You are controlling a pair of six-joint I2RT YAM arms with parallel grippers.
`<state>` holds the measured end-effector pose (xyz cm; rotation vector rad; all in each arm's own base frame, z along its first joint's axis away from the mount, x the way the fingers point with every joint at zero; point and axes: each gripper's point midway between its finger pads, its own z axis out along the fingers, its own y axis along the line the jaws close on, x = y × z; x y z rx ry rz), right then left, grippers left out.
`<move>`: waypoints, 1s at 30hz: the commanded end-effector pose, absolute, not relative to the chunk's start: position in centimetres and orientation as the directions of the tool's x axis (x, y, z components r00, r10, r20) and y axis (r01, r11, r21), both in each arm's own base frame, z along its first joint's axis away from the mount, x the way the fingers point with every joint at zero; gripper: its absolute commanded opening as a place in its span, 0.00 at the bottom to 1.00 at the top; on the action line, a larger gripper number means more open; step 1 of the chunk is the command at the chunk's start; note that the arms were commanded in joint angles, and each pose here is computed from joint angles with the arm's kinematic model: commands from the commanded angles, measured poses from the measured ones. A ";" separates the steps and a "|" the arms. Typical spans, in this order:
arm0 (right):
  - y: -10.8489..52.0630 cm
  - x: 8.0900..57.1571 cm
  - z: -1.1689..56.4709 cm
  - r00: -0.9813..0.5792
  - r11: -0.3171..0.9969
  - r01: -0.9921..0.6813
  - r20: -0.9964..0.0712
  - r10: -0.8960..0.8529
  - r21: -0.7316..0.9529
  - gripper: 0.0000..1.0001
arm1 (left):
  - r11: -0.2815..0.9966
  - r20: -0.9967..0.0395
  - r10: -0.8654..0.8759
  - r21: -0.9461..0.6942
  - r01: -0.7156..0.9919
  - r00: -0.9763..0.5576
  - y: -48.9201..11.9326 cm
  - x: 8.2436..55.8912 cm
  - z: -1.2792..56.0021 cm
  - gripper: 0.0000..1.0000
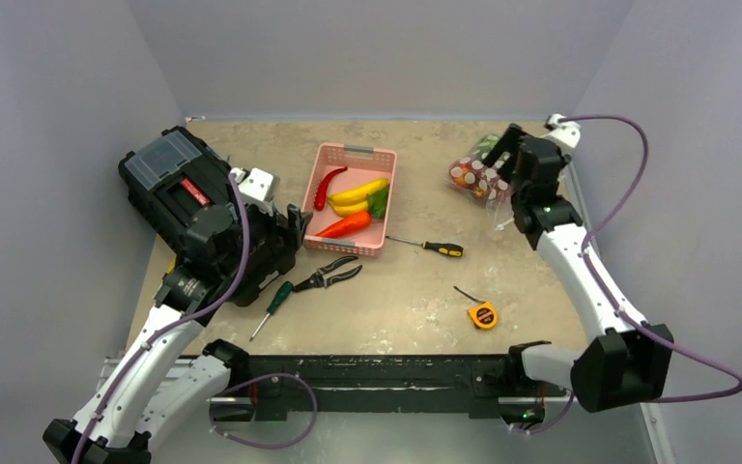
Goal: Place the food in the zip-top bag and seal the zipper
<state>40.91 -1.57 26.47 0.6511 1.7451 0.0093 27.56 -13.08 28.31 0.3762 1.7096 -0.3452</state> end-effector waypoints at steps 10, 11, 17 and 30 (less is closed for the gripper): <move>10.9 31.8 34.1 -0.147 0.922 -0.222 -0.946 0.290 0.318 0.98 | 0.928 -1.000 -0.012 -0.016 0.371 -0.014 -11.4 26.4 32.7 0.96; 10.9 30.9 34.7 -0.128 0.918 -0.246 -0.949 0.287 0.311 0.99 | 0.936 -1.000 -0.028 -0.027 0.352 -0.003 -10.9 26.2 33.1 0.96; 10.5 26.4 36.9 -0.084 0.908 -0.334 -0.968 0.237 0.252 0.99 | 0.937 -0.989 -0.140 -0.119 0.328 0.039 -9.0 22.7 35.3 0.97; 2.5 21.3 41.6 0.171 0.893 -0.056 -0.877 0.448 0.446 0.99 | 0.961 -0.975 -0.158 -0.116 0.250 0.157 -3.9 15.9 39.7 0.98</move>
